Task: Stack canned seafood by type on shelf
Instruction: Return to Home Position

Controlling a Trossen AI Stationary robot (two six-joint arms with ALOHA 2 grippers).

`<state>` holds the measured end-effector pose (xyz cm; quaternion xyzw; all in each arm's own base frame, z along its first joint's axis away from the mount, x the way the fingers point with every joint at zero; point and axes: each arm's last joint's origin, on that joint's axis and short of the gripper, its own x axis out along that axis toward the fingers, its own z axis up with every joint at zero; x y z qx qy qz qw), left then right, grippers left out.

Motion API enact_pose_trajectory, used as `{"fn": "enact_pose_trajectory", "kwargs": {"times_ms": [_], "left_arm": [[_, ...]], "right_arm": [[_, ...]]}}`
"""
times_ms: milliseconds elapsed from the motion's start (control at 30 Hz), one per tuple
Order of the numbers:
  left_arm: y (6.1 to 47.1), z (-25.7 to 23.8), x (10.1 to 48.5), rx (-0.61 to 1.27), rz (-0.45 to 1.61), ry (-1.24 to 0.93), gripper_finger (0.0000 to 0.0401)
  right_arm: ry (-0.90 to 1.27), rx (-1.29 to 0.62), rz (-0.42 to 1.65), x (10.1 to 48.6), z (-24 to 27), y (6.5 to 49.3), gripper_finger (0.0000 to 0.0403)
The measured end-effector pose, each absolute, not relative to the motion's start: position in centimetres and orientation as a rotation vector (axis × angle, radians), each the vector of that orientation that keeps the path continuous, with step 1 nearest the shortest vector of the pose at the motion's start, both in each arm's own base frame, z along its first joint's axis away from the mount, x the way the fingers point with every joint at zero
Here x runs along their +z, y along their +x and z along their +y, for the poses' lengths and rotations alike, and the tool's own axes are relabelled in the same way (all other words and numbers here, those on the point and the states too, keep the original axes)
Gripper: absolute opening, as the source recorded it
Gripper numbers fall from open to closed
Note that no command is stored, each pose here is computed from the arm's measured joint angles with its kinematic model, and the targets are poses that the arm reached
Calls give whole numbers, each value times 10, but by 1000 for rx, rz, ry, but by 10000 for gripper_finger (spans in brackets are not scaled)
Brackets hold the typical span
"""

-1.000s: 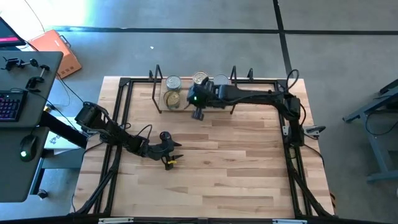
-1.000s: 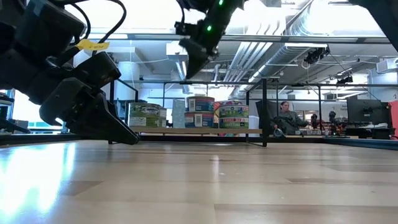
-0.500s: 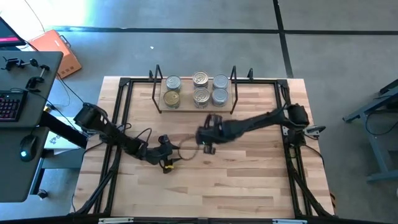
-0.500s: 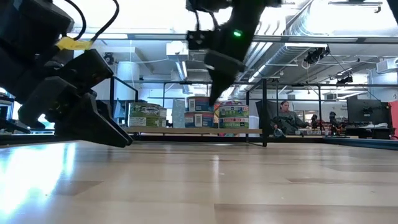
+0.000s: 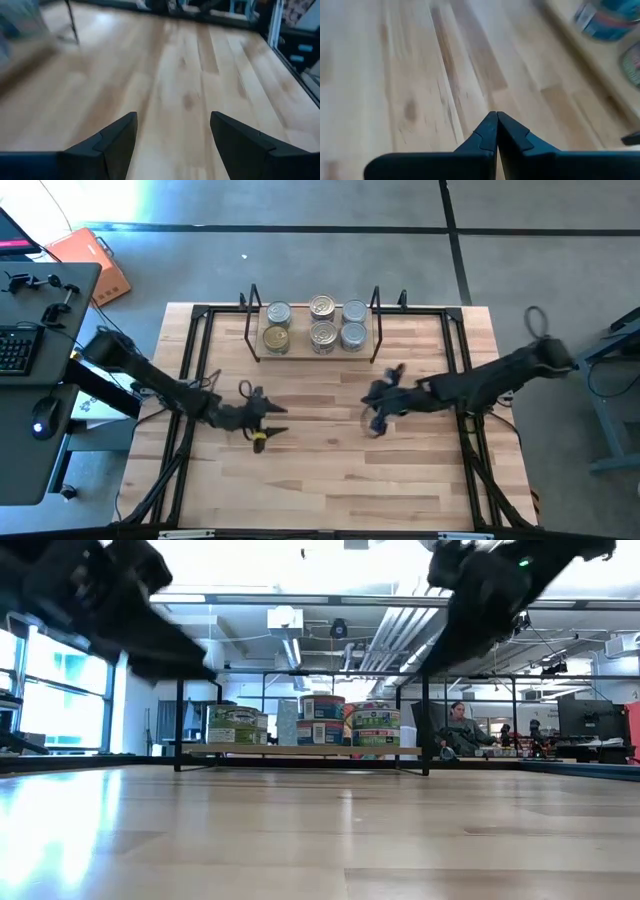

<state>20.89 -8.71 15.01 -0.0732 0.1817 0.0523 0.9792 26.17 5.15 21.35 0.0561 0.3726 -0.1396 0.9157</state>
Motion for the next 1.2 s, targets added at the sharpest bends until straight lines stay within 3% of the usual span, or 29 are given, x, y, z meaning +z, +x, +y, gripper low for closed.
{"fn": "enact_pose_trajectory", "kwargs": {"times_ms": [233,500,1000,1200], "left_arm": [[186,-40,175,134,245,-144,232],[151,-7,190,164,207,-187,206],[80,4,204,206,69,-193,201],[79,5,202,240,111,-185,201]], "right_arm": [[167,-254,585,208,32,202,0],[239,-158,437,215,23,162,0],[226,-19,180,237,13,99,0],[265,-20,157,233,10,82,0]]}}
